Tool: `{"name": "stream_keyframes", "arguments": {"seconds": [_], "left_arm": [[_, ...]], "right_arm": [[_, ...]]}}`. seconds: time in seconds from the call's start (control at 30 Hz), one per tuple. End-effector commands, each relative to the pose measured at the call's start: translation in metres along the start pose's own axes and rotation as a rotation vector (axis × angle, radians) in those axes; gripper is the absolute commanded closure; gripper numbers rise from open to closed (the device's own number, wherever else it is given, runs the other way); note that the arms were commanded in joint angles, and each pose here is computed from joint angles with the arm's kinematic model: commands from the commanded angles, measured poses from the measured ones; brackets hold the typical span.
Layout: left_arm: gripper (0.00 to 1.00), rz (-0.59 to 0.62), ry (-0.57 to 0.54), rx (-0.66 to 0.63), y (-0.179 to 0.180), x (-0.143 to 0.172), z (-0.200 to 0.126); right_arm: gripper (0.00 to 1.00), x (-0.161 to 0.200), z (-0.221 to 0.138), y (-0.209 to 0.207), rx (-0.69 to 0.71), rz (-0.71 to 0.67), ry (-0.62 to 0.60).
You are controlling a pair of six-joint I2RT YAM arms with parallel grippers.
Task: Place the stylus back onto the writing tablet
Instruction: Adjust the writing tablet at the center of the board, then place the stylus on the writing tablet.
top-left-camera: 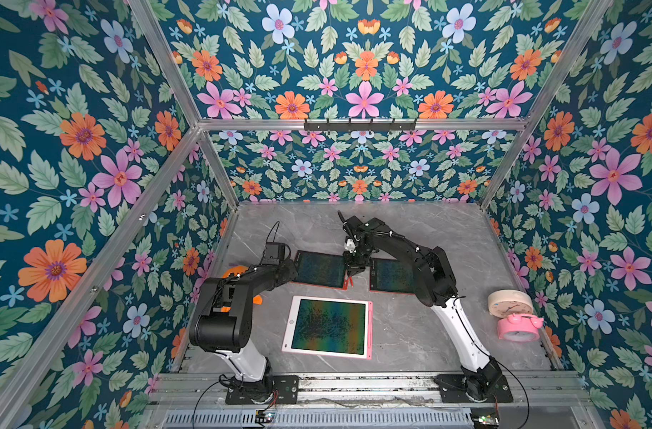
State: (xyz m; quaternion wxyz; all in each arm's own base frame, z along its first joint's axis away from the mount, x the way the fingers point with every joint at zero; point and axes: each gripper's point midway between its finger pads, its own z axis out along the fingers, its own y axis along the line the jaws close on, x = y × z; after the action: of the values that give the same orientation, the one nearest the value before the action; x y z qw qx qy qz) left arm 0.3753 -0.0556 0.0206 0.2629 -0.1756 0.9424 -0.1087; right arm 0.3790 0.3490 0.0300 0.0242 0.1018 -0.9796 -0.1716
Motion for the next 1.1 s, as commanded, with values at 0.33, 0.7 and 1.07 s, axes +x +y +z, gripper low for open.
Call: {"name": "stream_keyframes", "arguments": {"seconds": [0.33,0.7,1.07], "left_arm": [[0.87,-0.025,0.138,0.016,0.010,0.051,-0.009],[0.76,0.038,0.029,-0.016,-0.001,0.006,-0.042],[0.78,0.036,0.055,-0.003,-0.006,0.005,-0.028]], "right_arm": [[1.00,-0.014,-0.039,-0.002,-0.143,0.138,-0.128],[1.00,-0.032,-0.033,0.005,-0.155,0.103,-0.118],[1.00,-0.031,-0.018,-0.006,-0.104,0.055,-0.077]]}}
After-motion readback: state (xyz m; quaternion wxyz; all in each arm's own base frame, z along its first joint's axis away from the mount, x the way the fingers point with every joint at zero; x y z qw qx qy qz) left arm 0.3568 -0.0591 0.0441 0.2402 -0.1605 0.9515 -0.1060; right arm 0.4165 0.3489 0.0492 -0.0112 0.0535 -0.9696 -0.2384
